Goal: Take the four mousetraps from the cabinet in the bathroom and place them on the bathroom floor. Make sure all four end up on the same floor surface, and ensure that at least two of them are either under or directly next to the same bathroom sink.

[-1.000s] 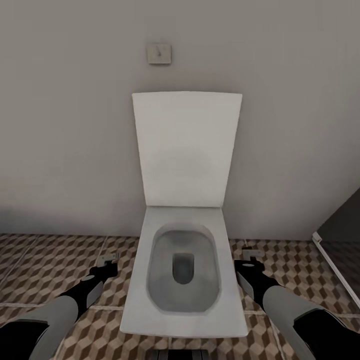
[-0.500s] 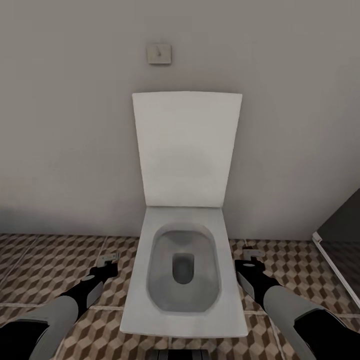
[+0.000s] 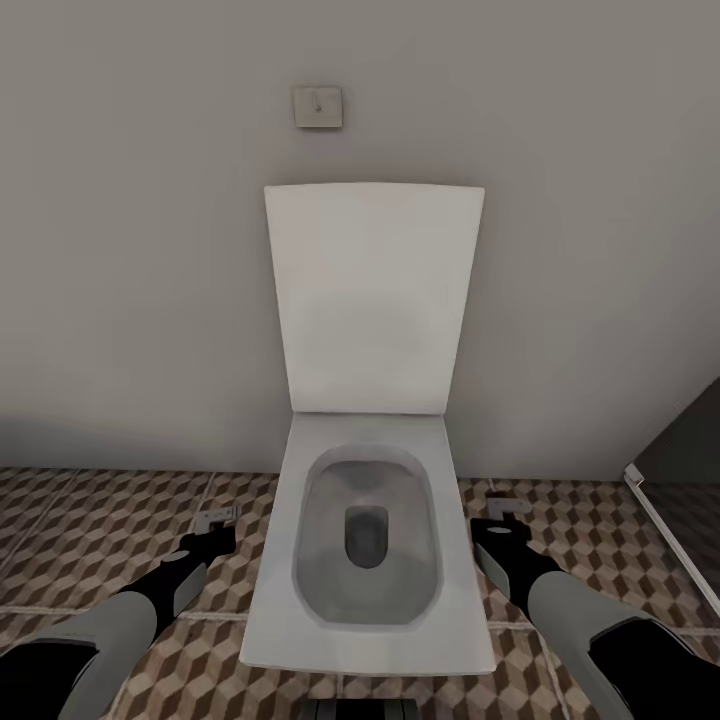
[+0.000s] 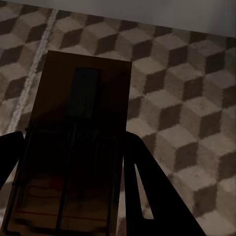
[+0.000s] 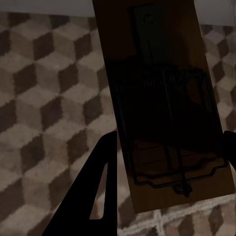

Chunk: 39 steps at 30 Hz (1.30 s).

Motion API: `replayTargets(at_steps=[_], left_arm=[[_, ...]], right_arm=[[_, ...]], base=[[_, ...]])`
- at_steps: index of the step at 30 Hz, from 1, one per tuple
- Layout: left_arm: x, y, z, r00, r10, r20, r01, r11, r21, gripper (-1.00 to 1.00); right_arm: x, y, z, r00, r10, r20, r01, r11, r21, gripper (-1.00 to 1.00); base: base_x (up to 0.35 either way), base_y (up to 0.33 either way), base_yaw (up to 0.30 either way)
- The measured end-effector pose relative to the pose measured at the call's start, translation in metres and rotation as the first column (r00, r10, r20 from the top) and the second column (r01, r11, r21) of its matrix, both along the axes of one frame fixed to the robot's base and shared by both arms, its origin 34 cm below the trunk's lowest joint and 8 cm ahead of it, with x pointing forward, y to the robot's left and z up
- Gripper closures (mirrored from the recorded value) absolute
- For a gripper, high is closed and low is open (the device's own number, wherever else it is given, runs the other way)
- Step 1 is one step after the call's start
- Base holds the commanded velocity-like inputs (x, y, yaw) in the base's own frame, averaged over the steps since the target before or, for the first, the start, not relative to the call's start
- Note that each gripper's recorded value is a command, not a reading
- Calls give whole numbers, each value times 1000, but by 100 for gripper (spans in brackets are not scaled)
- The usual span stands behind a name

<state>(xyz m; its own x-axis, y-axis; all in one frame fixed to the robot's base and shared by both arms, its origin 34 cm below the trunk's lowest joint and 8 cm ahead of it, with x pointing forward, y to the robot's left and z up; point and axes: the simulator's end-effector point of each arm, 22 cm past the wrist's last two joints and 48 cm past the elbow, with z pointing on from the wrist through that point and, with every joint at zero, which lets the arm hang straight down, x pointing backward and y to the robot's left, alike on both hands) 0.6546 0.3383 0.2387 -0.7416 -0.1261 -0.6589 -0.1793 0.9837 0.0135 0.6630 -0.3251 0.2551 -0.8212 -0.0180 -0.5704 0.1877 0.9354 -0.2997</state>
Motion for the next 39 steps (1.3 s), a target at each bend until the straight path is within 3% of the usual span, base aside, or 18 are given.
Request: replayTargets(at_steps=[9,19,28,39], left_arm=[[0,-2,0,1000,-6,1,6,1000,-5,100],[-6,-11,-6,999,-28,-15,28,999,-25,100],[-23,-15,-19,998,-34,-58,32,999,-37,100],[-41,-19,-30,995,-34,-97,30,999,-42,100]], right_arm=[[3,-3,3,1000,-10,23,10,1000,-7,100],[-8,0,-6,1000,-5,-9,5,1000,3,100],[-35,20,-35,993,70,-93,-58,991,121,100],[-54,19,-48,987,78,-139,-59,989,137,100]], base=[[0,0,0],[0,0,0],[0,0,0],[0,0,0]])
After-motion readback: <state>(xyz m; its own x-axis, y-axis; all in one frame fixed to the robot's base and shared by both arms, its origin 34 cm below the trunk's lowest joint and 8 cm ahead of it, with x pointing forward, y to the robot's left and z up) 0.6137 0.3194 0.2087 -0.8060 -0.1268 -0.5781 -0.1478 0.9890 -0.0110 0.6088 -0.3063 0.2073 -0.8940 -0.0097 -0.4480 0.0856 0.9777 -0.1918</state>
